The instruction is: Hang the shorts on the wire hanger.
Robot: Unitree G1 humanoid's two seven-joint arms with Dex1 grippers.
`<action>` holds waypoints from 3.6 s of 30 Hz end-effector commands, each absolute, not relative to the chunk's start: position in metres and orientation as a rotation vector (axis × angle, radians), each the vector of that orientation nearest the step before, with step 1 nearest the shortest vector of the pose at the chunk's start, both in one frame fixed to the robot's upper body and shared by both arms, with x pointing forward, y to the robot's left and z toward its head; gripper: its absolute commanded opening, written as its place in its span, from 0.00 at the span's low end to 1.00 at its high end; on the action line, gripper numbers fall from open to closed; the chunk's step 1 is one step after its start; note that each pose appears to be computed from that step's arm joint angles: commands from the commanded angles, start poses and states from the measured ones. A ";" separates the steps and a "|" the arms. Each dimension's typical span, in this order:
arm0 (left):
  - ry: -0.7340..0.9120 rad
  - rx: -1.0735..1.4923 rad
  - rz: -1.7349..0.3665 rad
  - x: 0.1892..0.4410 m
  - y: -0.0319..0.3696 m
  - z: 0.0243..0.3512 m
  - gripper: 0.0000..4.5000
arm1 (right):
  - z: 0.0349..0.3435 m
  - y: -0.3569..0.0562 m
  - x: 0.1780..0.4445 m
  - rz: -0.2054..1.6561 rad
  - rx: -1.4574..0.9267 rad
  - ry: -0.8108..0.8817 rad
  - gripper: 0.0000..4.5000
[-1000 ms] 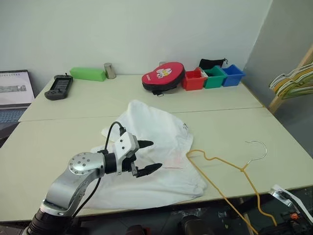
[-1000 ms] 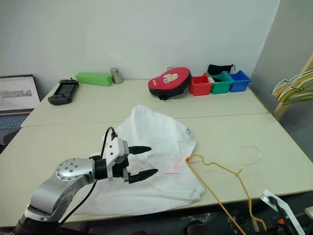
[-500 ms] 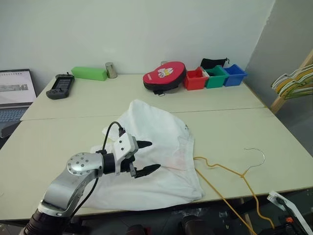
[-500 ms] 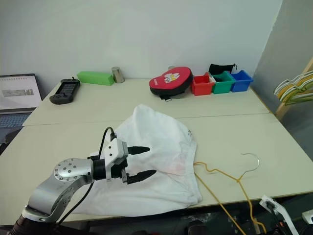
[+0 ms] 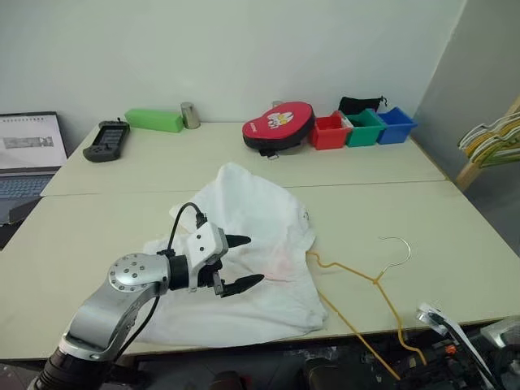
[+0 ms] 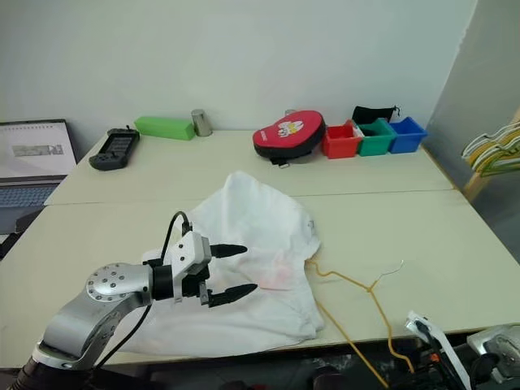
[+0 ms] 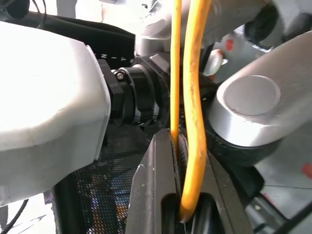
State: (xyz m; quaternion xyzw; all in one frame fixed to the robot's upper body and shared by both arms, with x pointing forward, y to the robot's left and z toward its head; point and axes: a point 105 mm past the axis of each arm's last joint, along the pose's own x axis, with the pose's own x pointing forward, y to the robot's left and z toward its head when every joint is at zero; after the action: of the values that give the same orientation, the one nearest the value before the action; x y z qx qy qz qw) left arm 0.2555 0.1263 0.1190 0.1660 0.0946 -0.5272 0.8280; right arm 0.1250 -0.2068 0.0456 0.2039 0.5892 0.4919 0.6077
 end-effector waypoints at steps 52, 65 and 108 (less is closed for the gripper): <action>0.123 0.431 -1.099 0.258 0.126 0.136 0.99 | 0.045 -0.160 0.216 0.959 0.720 1.257 0.00; 0.122 0.432 -1.108 0.257 0.124 0.135 0.99 | 0.068 -0.154 0.228 1.076 0.644 1.187 0.00; 0.069 0.498 -1.026 0.294 0.142 0.152 0.99 | 0.080 -0.185 0.269 1.013 0.283 1.022 0.00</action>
State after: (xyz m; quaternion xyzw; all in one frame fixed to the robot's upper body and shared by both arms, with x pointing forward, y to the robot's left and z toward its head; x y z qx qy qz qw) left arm 0.2942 0.1466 0.1427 0.2244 0.0568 -0.4818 0.8451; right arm 0.2746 -0.1773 0.0816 0.1396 0.4637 0.4658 0.7406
